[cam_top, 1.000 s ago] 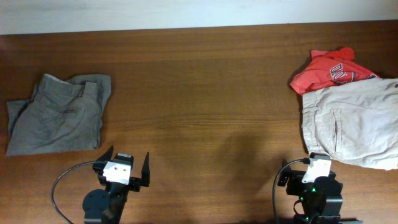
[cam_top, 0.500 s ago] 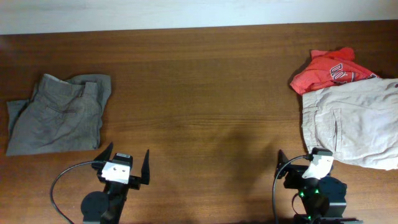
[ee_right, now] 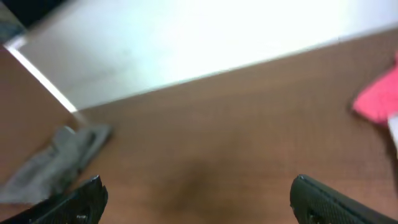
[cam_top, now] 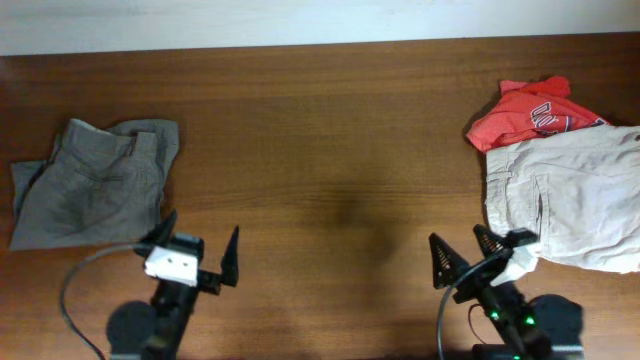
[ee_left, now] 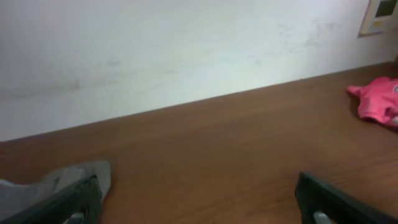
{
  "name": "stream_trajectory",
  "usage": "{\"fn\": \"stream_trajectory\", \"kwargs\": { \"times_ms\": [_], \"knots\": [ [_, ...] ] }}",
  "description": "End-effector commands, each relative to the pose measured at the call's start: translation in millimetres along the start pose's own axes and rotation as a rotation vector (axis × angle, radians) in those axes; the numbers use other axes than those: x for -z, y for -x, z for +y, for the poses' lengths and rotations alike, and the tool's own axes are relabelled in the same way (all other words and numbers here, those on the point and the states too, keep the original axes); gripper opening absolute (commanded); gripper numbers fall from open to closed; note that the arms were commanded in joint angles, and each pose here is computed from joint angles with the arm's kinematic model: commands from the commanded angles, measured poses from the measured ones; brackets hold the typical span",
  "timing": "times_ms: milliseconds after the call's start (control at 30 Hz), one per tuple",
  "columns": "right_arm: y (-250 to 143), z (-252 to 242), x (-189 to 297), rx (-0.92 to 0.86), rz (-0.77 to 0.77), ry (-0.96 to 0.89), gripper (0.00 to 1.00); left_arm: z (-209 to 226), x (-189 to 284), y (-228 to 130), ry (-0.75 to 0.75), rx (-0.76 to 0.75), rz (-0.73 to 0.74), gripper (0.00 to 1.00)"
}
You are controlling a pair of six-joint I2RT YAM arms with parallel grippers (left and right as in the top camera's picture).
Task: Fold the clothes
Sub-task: 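Move the right gripper to the beige shorts on the red t-shirt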
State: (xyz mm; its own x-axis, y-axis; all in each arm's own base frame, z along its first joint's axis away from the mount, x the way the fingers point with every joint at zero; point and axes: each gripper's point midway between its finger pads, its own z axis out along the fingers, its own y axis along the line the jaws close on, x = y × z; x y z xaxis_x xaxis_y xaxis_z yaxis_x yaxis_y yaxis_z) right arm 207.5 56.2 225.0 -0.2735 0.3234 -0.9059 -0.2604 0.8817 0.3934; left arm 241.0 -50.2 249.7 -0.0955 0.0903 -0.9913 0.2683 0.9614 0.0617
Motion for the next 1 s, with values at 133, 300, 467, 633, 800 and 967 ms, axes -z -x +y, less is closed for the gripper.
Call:
{"fn": "stream_trajectory", "kwargs": {
  "times_ms": [133,300,467,633,800,967],
  "knots": [
    [52,-21,5,-0.065,0.144,-0.28,0.99,6,-40,60,-0.055,0.063,0.236,0.99],
    [65,-43,-11,-0.06,0.423,-0.45,0.99,4,-71,76,-0.12,0.106,0.383,0.99],
    [61,-73,-36,-0.028,0.652,-0.556,0.99,-22,-94,63,-0.29,0.206,0.453,0.99],
    [22,-139,-47,-0.189,0.84,-0.771,0.99,-26,-106,36,-0.319,0.246,0.547,0.99],
    [-27,-193,-52,-0.375,0.996,-0.893,0.99,-25,-111,21,-0.316,0.26,0.598,0.99],
    [-65,-221,-66,-0.433,1.077,-0.932,0.99,-20,-114,17,-0.286,0.248,0.607,0.99]
  ]
}}
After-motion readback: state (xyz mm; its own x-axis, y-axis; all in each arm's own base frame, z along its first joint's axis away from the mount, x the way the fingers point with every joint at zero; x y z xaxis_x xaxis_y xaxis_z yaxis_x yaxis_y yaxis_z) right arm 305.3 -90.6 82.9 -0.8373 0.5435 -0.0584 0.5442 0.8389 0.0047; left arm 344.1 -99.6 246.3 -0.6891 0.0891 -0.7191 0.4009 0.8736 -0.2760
